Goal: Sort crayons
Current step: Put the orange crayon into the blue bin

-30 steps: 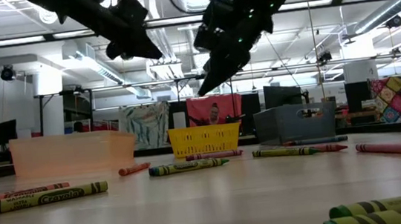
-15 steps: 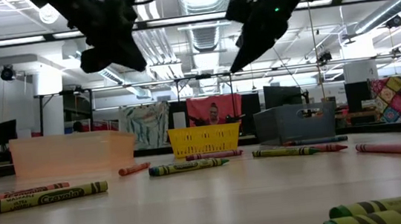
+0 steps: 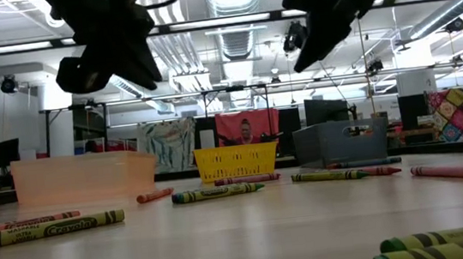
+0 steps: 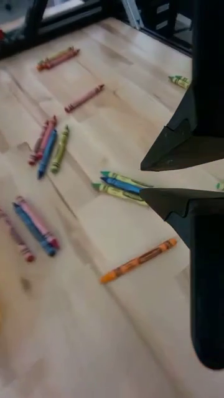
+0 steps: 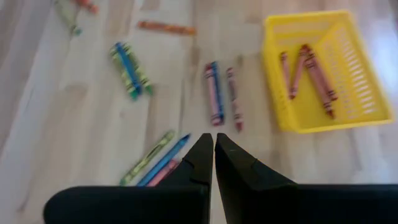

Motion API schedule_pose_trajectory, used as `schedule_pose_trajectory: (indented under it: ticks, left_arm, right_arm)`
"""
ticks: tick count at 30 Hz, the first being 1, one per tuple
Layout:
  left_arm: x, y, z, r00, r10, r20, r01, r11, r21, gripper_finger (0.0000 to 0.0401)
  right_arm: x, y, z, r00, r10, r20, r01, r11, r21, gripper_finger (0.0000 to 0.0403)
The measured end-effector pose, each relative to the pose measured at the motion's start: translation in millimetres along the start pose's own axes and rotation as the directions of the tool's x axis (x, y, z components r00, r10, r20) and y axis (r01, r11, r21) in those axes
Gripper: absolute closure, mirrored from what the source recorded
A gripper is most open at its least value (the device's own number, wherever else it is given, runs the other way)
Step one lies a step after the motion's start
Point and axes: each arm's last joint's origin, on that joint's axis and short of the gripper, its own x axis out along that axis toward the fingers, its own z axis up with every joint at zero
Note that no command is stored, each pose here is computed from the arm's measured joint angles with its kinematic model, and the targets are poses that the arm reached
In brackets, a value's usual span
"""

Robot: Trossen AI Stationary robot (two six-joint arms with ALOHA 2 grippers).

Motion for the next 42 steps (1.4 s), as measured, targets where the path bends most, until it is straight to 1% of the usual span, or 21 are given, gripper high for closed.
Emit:
schedule_pose_trajectory:
  ticks: [3, 5, 9, 14, 19, 26, 29, 37, 42]
  left_arm:
    - [6.5, -4.0, -5.3, 1.000, 0.013, -0.023, -0.013, 1.000, -0.004, 0.0364]
    - [13.0, -2.6, -8.3, 0.998, 0.041, -0.041, -0.041, 0.999, -0.004, 0.0364]
    - [28.1, 3.2, -13.0, 0.991, 0.130, -0.040, -0.131, 0.991, -0.029, 0.0364]
    - [42.9, 8.0, -17.1, 0.980, 0.197, -0.043, -0.197, 0.980, -0.014, 0.0364]
    - [51.4, 13.3, -20.5, 0.965, 0.261, -0.040, -0.260, 0.965, 0.025, 0.0364]
    - [61.3, 18.4, -18.4, 0.945, 0.326, 0.037, -0.328, 0.943, 0.058, 0.0363]
    - [68.7, 17.6, -19.4, 0.938, 0.343, 0.047, -0.346, 0.936, 0.069, 0.0352]
    - [90.8, 11.0, -20.5, 0.930, 0.365, 0.045, -0.368, 0.923, 0.108, 0.0297]
    - [99.3, 11.5, -22.1, 0.919, 0.393, 0.039, -0.394, 0.909, 0.134, 0.0274]
  right_arm:
    - [0.6, 9.0, -3.0, 0.999, 0.027, -0.047, -0.027, 1.000, -0.005, 0.0394]
    - [1.4, 14.0, -3.6, 0.997, 0.039, -0.059, -0.039, 0.999, -0.003, 0.0394]
    - [2.2, 22.6, -4.8, 0.996, 0.051, -0.079, -0.053, 0.999, -0.015, 0.0394]
    - [3.2, 31.2, -5.1, 0.996, 0.011, -0.094, -0.013, 1.000, -0.016, 0.0394]
    - [3.4, 36.7, -6.8, 0.993, 0.010, -0.114, -0.010, 1.000, -0.001, 0.0394]
    - [3.8, 38.2, -6.8, 0.993, -0.027, -0.117, 0.028, 1.000, 0.011, 0.0394]
    - [4.3, 38.8, -7.4, 0.993, -0.026, -0.118, 0.027, 1.000, 0.010, 0.0394]
    - [6.9, 38.5, -11.8, 0.990, -0.054, -0.134, 0.054, 0.999, 0.001, 0.0394]
    - [9.0, 38.5, -15.5, 0.988, -0.055, -0.145, 0.056, 0.998, 0.001, 0.0394]
